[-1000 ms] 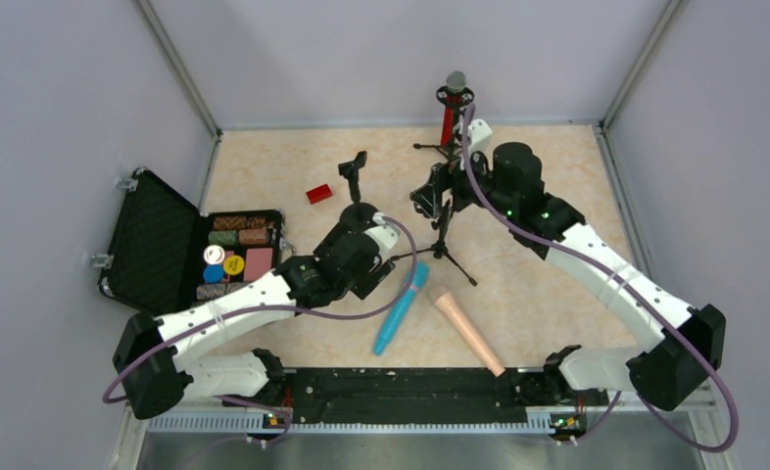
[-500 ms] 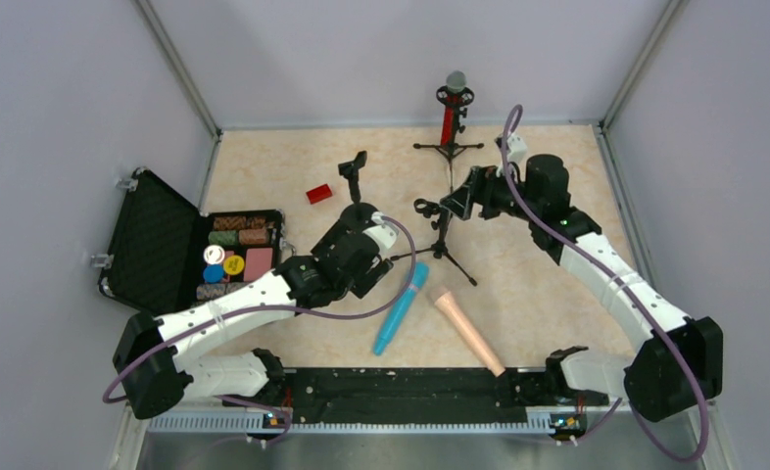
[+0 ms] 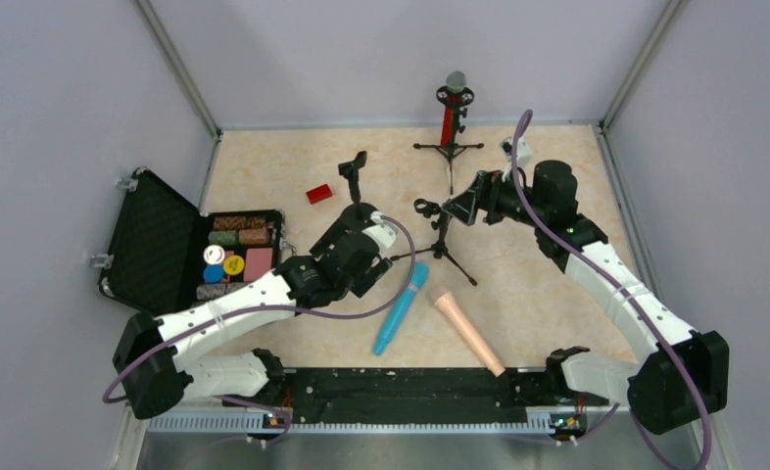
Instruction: Attach the microphones to the stand
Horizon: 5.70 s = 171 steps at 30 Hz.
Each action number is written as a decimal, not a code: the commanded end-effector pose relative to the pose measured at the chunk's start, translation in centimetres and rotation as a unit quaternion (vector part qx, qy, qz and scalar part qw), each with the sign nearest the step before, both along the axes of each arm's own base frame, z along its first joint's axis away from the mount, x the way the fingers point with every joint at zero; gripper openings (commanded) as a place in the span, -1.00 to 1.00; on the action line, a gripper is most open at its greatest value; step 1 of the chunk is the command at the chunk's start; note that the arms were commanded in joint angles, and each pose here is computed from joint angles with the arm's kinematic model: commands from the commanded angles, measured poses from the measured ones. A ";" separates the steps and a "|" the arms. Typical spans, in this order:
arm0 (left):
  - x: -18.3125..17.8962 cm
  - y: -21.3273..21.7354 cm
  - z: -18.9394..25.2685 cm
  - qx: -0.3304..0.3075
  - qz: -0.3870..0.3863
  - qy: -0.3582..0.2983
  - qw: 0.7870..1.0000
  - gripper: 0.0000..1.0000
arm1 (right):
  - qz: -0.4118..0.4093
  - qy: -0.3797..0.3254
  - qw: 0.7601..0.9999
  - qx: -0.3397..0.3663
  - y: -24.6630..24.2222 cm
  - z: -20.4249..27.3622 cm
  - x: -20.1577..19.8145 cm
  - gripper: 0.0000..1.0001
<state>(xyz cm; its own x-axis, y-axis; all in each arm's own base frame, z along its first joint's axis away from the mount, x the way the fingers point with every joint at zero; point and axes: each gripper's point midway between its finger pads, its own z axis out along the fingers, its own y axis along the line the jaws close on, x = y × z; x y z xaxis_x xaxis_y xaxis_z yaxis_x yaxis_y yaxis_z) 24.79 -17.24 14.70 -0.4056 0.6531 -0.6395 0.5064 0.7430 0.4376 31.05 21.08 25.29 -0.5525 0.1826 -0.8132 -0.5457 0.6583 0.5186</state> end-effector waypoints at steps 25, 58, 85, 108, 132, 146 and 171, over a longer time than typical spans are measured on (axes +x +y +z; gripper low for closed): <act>0.2 -0.2 0.4 -0.006 0.000 -0.009 1.000 0.97 | 0.019 -0.003 1.000 0.003 0.3 0.4 0.0 0.71; 2.3 2.6 3.6 -0.101 0.083 -0.046 0.990 0.97 | 0.084 -0.035 0.985 -0.149 9.8 -0.4 -2.5 0.60; 2.8 4.7 4.2 -0.126 0.123 -0.053 0.983 0.97 | -0.108 -0.053 0.933 -0.340 5.7 -2.8 5.8 0.73; 2.7 4.3 3.8 -0.125 0.112 -0.040 0.985 0.97 | -0.103 0.008 0.960 -0.260 0.8 -2.1 8.5 0.75; 2.6 4.0 3.5 -0.122 0.104 -0.032 0.987 0.97 | -0.123 0.058 0.962 -0.238 -3.7 -4.3 12.0 0.73; 2.6 4.0 3.5 -0.122 0.103 -0.031 0.987 0.97 | -0.121 0.065 0.969 -0.206 -5.0 -3.2 7.4 0.70; 2.5 4.0 3.6 -0.122 0.101 -0.032 0.987 0.97 | -0.164 -0.027 0.970 -0.179 -6.6 2.9 6.4 0.70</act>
